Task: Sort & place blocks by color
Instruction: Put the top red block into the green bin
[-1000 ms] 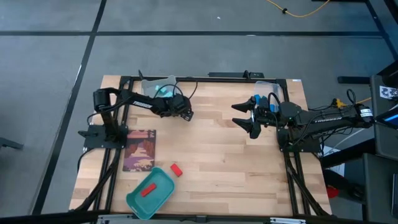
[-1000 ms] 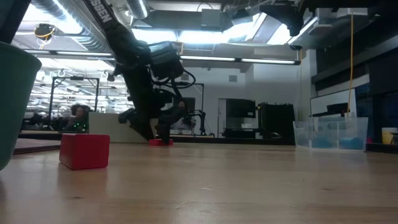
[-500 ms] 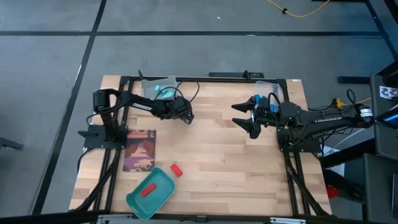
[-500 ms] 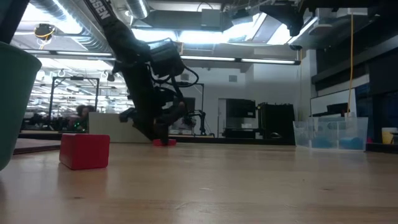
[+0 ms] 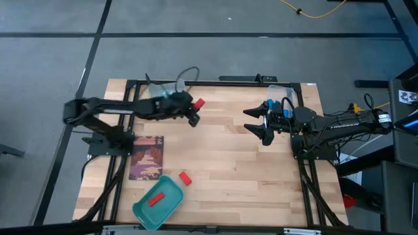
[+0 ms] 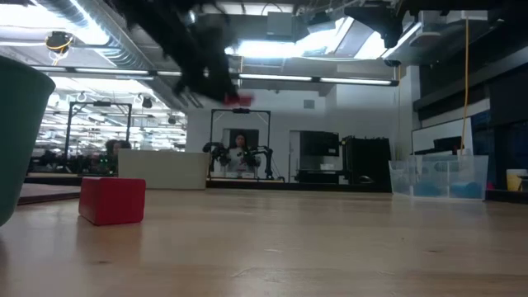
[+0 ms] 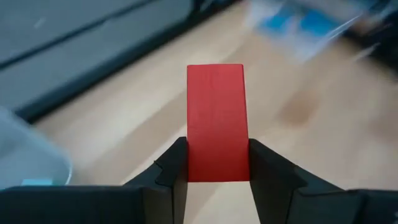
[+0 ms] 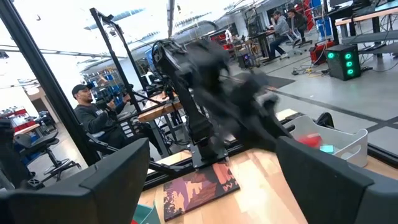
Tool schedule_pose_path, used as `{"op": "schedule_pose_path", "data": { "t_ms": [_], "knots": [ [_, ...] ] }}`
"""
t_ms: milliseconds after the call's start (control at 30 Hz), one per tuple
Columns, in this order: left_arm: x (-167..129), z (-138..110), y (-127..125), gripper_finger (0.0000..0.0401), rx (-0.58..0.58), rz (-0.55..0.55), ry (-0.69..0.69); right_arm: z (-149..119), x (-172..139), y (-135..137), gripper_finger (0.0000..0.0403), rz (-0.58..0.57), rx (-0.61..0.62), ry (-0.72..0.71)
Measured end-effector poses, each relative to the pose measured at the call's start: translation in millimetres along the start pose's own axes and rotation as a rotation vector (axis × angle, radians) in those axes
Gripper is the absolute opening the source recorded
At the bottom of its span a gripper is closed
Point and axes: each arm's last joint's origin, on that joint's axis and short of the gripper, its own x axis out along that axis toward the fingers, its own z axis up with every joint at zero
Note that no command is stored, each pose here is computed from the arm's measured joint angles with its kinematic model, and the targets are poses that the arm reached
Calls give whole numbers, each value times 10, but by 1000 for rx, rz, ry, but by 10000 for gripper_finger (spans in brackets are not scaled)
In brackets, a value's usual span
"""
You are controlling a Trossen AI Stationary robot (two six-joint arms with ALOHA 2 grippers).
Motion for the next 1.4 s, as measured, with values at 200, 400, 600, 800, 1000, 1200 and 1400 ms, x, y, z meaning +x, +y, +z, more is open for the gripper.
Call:
{"op": "schedule_pose_path", "data": {
  "t_ms": [200,400,600,800,1000,1200,1400],
  "knots": [
    [-706,248,-251,122,64,-279,-244,0,0,0,351,0,-2,0],
    [-1059,294,-510,122,124,-517,-398,0,0,1,351,1,-4,0],
    [-1091,63,-635,122,119,-685,-484,0,0,1,351,1,0,0],
    [-1013,-291,-580,122,-23,-791,-512,0,0,0,351,1,3,0],
    [-1056,-316,-615,122,-21,-819,-521,0,0,0,351,1,2,0],
    [-1070,-294,-634,122,-11,-826,-508,0,0,1,351,1,1,0],
    [-1357,-193,-879,122,183,-851,-60,0,0,0,351,0,0,1]
  ]
}}
